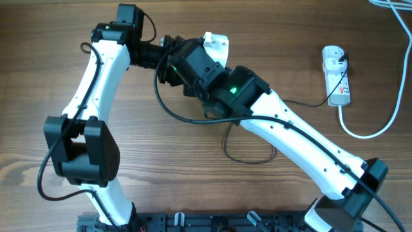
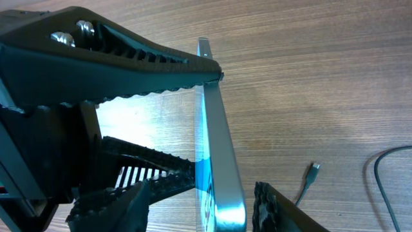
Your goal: Plug charger to phone and switch on socket
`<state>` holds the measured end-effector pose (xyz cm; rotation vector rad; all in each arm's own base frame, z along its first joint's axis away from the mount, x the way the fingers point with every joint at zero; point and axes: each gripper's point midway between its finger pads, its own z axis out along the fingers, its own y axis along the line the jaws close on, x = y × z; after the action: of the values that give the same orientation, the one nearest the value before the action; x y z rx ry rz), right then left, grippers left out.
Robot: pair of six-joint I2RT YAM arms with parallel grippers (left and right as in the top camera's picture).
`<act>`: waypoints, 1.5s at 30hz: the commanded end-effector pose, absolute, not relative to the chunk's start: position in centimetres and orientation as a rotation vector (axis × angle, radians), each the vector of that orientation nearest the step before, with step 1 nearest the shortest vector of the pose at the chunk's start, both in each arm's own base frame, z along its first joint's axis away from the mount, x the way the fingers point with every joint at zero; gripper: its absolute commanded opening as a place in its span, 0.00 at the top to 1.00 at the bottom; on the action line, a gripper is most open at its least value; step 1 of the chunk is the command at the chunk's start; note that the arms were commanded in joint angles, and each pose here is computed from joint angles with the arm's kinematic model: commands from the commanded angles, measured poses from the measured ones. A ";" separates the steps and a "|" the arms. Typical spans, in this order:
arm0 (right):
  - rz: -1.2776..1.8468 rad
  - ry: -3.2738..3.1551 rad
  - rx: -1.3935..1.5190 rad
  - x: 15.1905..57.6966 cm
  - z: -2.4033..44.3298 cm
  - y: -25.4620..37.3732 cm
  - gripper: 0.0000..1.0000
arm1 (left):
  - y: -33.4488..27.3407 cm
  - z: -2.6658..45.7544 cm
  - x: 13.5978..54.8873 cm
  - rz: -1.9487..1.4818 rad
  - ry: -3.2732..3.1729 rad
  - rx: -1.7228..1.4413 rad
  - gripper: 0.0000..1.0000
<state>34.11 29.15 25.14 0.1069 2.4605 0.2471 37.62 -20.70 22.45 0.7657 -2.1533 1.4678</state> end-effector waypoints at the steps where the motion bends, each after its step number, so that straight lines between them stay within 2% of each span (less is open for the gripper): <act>1: 0.230 2.432 0.104 34.6 25.6 29.1 0.48 | -20.9 24.6 37.0 1.526 -2.125 0.730 0.34; 6: 0.240 2.420 0.085 34.5 26.3 29.1 0.52 | -20.8 24.4 37.1 1.517 -2.138 0.736 0.34; 15: 0.224 2.391 0.098 35.0 26.7 28.9 0.53 | -20.9 24.4 37.0 1.517 -2.135 0.735 0.34; 30: 0.223 2.381 0.071 35.1 26.8 29.0 0.68 | -20.9 24.4 37.0 1.517 -2.134 0.734 0.34; 45: 0.216 2.387 0.069 35.0 26.7 28.9 0.77 | -20.9 24.7 36.9 1.528 -2.120 0.726 0.34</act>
<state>34.85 29.19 25.78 0.0685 2.4149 0.2257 37.62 -20.70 22.45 0.7655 -2.1529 1.4681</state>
